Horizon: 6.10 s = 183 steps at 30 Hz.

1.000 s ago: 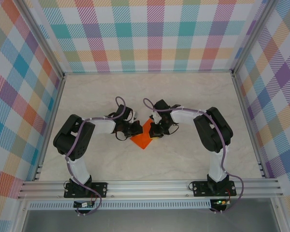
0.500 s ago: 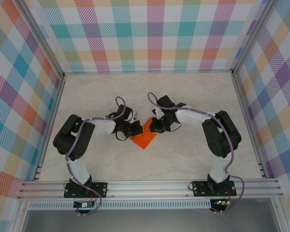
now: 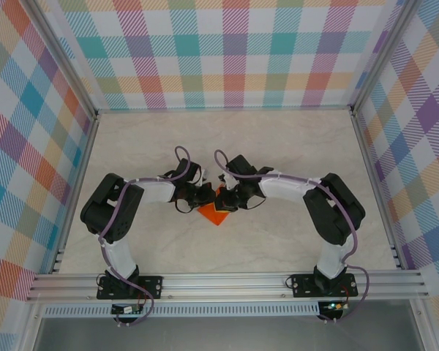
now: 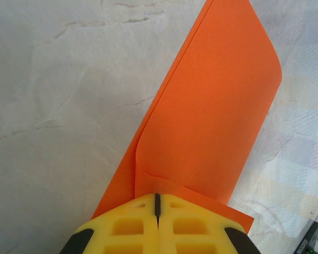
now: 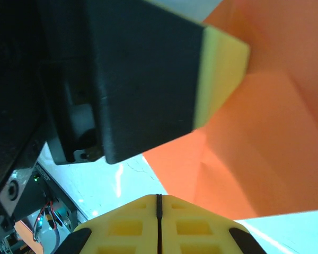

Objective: Fold a paper plane with a square sheet of paper (pick it up from the middle)
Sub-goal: Fold the triangle a second time at the center of the table.

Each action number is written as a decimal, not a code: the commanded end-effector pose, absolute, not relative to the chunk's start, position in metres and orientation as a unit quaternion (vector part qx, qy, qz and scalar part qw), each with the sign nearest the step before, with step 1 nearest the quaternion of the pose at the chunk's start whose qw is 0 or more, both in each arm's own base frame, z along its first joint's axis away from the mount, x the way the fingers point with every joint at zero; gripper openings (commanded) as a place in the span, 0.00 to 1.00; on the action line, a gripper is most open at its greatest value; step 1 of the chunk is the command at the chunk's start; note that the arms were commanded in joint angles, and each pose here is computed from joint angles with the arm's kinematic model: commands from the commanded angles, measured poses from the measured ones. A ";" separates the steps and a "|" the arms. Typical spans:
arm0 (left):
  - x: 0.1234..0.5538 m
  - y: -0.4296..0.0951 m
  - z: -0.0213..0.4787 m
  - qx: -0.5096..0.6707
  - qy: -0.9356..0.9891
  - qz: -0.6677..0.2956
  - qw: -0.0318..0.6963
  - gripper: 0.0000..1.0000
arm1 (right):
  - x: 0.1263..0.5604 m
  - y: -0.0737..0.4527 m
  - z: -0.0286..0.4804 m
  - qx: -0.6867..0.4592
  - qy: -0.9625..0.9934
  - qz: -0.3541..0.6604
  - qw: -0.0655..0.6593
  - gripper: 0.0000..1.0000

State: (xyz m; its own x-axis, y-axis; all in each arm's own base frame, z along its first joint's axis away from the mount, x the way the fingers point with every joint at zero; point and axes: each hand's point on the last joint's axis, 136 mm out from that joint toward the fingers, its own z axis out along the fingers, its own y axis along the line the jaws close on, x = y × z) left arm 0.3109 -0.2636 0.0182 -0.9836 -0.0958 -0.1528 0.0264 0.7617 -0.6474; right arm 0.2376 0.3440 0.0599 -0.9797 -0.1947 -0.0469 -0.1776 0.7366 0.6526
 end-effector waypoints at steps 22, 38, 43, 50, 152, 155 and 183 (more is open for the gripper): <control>0.289 -0.229 -0.024 -0.058 0.964 -0.253 0.056 0.00 | 0.214 0.341 0.012 0.083 -0.946 -0.309 0.060 0.06; 0.288 -0.226 -0.027 -0.063 0.966 -0.246 0.056 0.00 | 0.203 0.332 -0.003 0.088 -0.949 -0.292 0.083 0.06; 0.287 -0.224 -0.029 -0.065 0.967 -0.241 0.054 0.00 | 0.195 0.326 -0.006 0.097 -0.948 -0.287 0.096 0.06; 0.284 -0.216 -0.035 -0.078 0.970 -0.223 0.052 0.00 | 0.171 0.315 -0.007 0.128 -0.941 -0.288 0.121 0.06; 0.258 -0.259 -0.004 -0.028 0.945 -0.324 0.045 0.00 | 0.220 0.353 0.035 0.085 -0.933 -0.349 0.007 0.04; 0.259 -0.259 -0.002 -0.028 0.945 -0.324 0.049 0.00 | 0.215 0.350 0.033 0.085 -0.933 -0.349 0.011 0.04; 0.319 -0.252 0.005 0.013 0.947 -0.306 0.097 0.00 | 0.159 0.260 -0.048 0.060 -0.979 -0.166 0.102 0.03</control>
